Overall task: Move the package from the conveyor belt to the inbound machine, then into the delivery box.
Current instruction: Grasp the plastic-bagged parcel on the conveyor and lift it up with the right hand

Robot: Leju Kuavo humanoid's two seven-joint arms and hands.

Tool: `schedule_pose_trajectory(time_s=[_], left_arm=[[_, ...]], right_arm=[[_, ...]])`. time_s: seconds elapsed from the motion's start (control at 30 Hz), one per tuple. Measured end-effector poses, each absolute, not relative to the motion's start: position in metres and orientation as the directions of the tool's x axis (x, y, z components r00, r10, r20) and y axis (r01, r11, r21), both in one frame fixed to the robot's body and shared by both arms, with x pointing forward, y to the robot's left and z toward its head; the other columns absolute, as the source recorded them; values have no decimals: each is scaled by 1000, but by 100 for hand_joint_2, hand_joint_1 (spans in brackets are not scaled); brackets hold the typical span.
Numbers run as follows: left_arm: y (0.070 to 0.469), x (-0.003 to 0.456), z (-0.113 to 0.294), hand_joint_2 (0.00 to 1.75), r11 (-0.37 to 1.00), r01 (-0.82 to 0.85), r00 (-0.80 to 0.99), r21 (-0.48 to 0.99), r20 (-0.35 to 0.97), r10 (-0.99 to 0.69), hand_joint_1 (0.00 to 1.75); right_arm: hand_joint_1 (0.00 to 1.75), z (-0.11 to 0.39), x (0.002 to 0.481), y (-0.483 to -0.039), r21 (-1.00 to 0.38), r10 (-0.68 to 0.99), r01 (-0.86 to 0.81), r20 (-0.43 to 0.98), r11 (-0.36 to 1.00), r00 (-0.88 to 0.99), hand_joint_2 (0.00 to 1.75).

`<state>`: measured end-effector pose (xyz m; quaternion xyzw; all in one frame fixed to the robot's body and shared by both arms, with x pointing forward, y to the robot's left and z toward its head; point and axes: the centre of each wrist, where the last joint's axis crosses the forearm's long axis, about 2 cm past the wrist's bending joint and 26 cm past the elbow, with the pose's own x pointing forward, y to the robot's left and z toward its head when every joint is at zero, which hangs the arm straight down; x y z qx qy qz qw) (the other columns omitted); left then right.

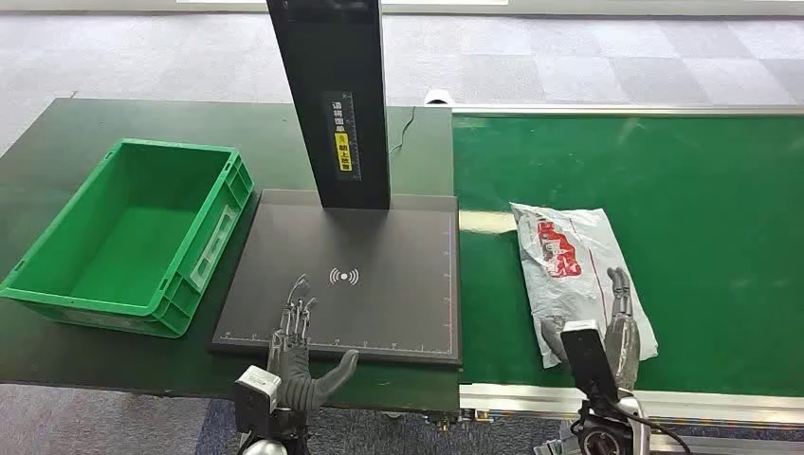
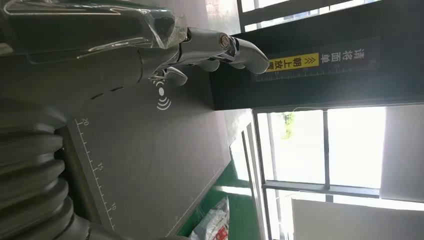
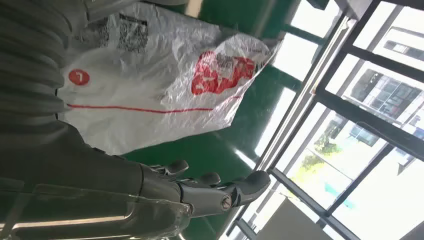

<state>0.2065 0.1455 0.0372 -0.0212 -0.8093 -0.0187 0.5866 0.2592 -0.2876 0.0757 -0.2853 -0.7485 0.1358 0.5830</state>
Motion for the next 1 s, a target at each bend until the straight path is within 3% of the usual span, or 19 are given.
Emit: schedule_pose_trajectory(time_s=[0.5,0.7,0.83,1.0], left_arm=[[145,208,36,175,998,67,-306,6,952,15,0],[140,214,38,175,995,98,-310,4,950,27,0],[137,217,39,175,994,107,-310,0,950,33,0],[136,220,39,175,996,89,-305,-5,952,32,0]], right_arm=[[0,77,265,-307,-568,625,330,775,754,-93,175],[0,87,304,-359,-630,664,364,747,686,40,175],[0,85,333,-396,-643,614,267,765,717,194,175],[0,85,364,-417,-566,522,-61,705,822,480,175]])
